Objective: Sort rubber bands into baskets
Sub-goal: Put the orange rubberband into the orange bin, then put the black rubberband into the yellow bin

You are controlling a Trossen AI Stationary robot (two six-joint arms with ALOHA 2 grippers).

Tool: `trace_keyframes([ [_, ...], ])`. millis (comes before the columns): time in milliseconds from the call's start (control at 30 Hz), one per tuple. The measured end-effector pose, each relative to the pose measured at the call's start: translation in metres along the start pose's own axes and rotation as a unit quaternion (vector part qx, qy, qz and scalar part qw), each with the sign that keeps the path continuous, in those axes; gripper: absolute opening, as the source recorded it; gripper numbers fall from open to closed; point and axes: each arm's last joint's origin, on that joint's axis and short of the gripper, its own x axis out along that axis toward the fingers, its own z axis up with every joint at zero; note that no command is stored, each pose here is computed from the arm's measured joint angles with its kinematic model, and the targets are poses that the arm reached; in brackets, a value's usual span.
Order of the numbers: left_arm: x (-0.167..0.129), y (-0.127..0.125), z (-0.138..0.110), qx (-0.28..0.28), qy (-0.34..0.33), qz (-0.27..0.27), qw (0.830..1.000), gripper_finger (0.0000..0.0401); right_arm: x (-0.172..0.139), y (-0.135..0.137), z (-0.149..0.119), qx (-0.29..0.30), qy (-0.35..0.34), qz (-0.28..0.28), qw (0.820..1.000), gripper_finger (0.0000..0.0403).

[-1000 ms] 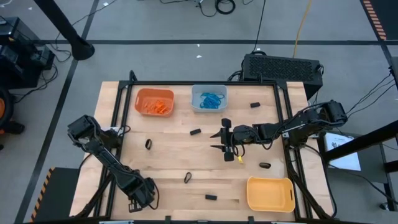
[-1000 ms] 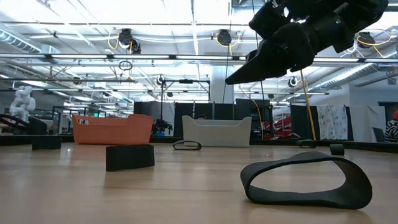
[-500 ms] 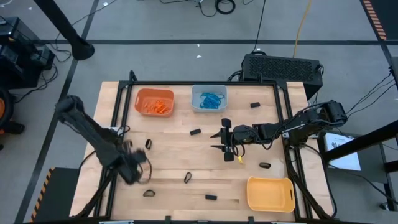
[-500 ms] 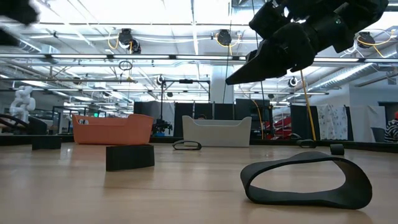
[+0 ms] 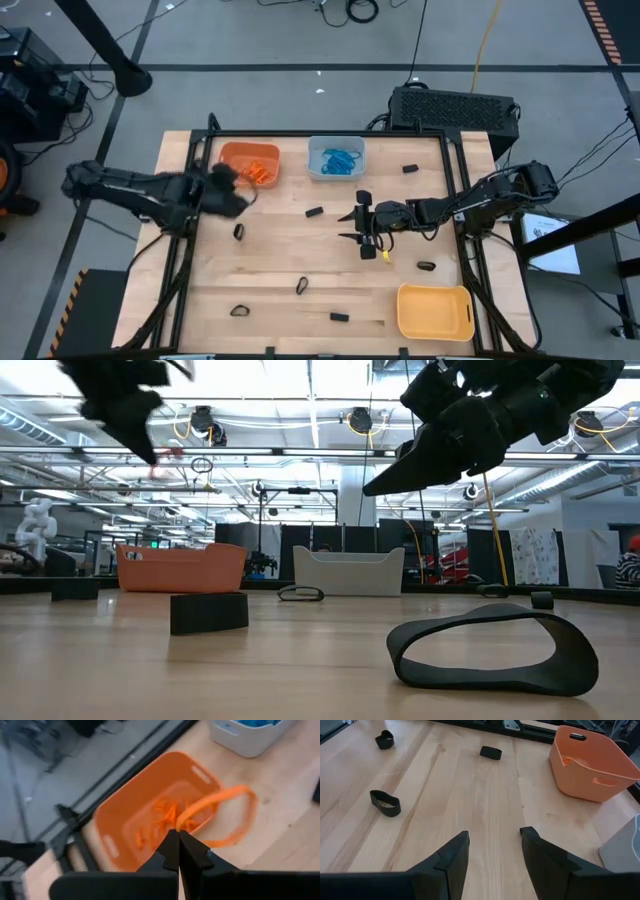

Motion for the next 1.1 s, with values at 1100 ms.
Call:
trace_keyframes([
  [1100,0.158,0.057,0.026,0.047,0.204,-0.036,0.977,0.0122,0.0,0.0,-0.007,0.063,0.037,-0.005,0.997,0.0176],
])
